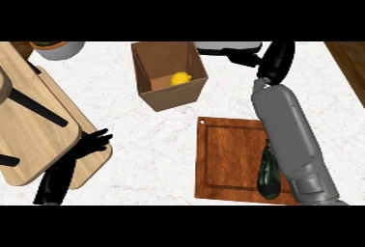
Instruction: Pick the lemon from the cutting board and place it in the cardboard box
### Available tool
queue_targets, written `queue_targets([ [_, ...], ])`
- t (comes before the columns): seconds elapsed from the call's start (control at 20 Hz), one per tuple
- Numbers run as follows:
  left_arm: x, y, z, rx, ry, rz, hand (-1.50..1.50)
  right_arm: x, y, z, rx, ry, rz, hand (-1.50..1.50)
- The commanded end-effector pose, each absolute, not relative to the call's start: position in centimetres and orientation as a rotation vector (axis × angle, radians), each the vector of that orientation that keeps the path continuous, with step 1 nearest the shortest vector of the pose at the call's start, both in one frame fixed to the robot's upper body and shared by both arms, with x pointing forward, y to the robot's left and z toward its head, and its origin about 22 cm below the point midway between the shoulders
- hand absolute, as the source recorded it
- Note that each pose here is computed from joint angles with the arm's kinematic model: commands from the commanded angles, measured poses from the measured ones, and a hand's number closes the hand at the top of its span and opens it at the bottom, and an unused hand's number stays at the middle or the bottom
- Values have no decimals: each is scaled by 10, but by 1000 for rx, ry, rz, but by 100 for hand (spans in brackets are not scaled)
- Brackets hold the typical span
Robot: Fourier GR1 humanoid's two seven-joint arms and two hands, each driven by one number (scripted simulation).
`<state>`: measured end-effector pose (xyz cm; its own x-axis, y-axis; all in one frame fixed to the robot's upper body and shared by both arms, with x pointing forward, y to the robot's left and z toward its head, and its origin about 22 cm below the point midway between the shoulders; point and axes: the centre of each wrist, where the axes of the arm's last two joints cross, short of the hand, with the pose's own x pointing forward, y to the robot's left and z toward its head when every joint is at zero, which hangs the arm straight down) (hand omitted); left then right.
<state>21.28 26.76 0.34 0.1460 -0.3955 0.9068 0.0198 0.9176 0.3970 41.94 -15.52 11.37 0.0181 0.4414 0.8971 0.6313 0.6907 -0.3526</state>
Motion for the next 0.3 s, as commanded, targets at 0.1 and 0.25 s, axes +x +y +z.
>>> queue_targets([
  [0.1, 232, 339, 15, 663, -1342, -180, 0, 393, -191, 92, -869, -1602, -101, -150],
  [0.25, 232, 344, 20, 673, -1347, -158, 0, 384, -209, 96, -840, -1581, -38, -150],
])
